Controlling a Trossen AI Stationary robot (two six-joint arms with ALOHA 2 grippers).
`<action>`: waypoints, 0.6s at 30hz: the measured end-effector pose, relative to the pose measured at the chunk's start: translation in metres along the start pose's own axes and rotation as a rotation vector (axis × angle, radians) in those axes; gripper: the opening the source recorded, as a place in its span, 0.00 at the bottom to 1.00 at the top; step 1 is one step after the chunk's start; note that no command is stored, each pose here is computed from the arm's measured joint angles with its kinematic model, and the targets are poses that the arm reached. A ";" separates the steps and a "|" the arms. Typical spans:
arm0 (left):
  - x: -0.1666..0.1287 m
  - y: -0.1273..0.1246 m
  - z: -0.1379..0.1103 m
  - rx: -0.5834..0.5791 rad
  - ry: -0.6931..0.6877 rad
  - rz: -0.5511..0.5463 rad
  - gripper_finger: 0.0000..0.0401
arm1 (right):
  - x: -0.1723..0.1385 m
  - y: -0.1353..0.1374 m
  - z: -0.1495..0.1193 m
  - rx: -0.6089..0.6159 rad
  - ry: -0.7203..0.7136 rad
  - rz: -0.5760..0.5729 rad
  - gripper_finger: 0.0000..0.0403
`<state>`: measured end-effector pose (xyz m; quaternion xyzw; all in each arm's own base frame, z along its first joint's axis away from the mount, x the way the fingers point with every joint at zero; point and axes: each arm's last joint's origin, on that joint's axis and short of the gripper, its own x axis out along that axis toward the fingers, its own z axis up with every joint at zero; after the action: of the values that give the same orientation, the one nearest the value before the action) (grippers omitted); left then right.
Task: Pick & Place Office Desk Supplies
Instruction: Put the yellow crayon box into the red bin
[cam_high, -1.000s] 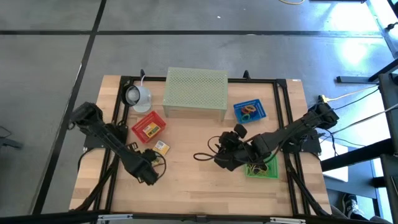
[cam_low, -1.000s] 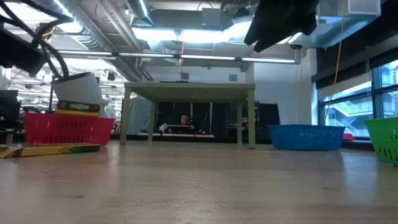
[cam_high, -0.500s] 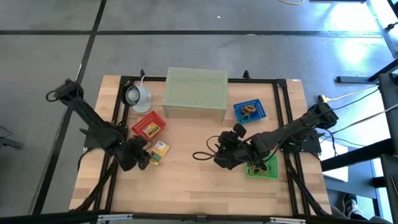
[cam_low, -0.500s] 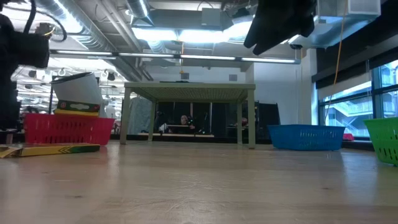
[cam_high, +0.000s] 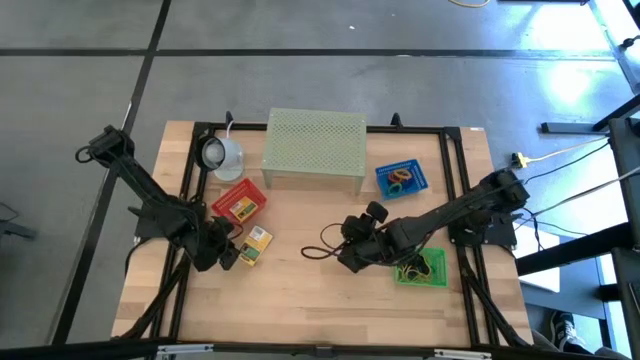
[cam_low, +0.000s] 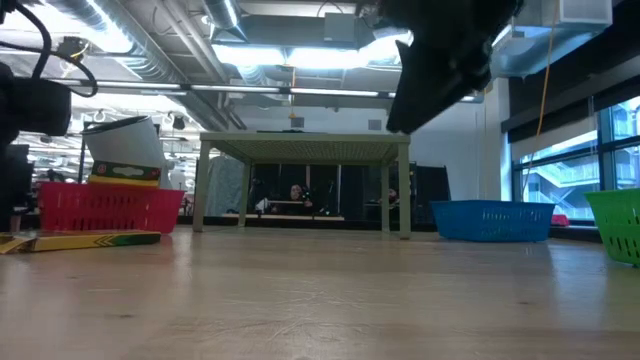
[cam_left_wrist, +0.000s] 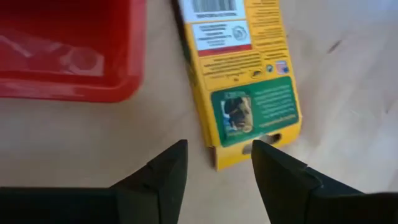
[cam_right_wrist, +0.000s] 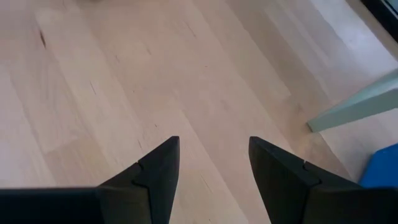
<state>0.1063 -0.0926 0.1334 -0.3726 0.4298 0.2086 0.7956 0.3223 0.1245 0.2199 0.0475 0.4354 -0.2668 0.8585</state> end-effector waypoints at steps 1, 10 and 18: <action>0.000 0.000 0.000 -0.004 0.000 0.004 0.44 | 0.003 0.001 -0.001 -0.010 0.005 -0.006 0.48; 0.007 -0.001 -0.003 -0.018 0.012 0.030 0.46 | 0.007 0.003 -0.002 -0.020 0.005 -0.013 0.48; 0.013 -0.007 -0.006 -0.037 0.010 0.008 0.46 | 0.007 0.003 -0.002 -0.020 0.005 -0.012 0.48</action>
<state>0.1145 -0.1013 0.1232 -0.3866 0.4314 0.2180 0.7854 0.3259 0.1250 0.2123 0.0370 0.4405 -0.2677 0.8561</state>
